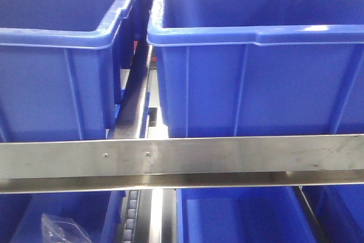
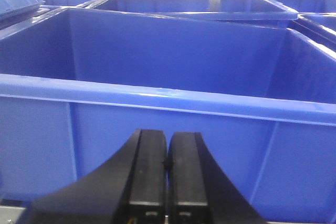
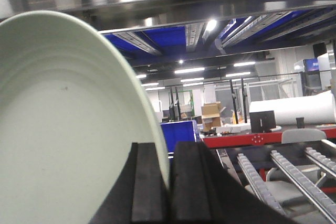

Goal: Place green plate on second shelf with right arm

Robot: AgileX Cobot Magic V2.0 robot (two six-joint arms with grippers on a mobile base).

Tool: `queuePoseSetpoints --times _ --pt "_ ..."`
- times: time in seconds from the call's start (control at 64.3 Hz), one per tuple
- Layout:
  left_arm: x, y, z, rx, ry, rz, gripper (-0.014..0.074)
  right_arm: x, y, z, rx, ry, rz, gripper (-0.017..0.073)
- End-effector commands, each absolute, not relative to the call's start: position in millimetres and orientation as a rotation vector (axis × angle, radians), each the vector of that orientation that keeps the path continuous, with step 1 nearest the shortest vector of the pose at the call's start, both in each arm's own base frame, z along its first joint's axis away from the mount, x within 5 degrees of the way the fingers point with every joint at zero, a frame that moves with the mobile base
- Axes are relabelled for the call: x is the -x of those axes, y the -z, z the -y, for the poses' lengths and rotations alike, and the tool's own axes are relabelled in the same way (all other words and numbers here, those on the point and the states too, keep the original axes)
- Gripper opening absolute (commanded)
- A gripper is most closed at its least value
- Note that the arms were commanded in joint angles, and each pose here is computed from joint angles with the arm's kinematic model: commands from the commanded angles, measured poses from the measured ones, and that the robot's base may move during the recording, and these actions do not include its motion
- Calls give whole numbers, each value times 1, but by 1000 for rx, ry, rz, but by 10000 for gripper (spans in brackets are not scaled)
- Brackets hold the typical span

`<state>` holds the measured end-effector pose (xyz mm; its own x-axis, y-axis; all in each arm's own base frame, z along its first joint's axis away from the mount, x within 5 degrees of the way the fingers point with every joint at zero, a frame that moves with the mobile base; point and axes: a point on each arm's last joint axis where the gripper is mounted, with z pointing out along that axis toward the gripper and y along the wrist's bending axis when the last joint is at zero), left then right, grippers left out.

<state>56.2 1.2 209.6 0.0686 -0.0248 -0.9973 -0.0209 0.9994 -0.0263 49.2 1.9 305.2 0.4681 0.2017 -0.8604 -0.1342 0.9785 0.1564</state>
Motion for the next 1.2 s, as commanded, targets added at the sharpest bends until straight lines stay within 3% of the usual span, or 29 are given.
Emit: queuePoseSetpoints --times 0.0,0.124,0.482,0.622,0.762,0.887,0.98,1.182 --pt "-56 -204 -2 43 6 -1446 130 -61 -337 -2 -80 -213 -1016 54" --pt "-56 -204 -2 43 6 -1446 130 -101 -350 -4 -86 -206 -1107 54" --pt "-56 -204 -2 43 6 -1446 130 -263 -357 -14 -101 -187 -1307 54" --pt "-56 -204 -2 43 6 -1446 130 -304 -363 -17 -123 -217 -1348 54" --pt "-56 -204 -2 43 6 -1446 130 -323 -373 -25 -155 -288 -1361 120" --pt "-56 -204 -2 43 6 -1446 130 -331 -379 -29 -150 -302 -1359 301" --pt "-56 -204 -2 43 6 -1446 130 -332 -379 -29 -150 -302 -1365 386" --pt "-56 -204 -2 43 6 -1446 130 -328 -381 -29 -151 -301 -1393 389"
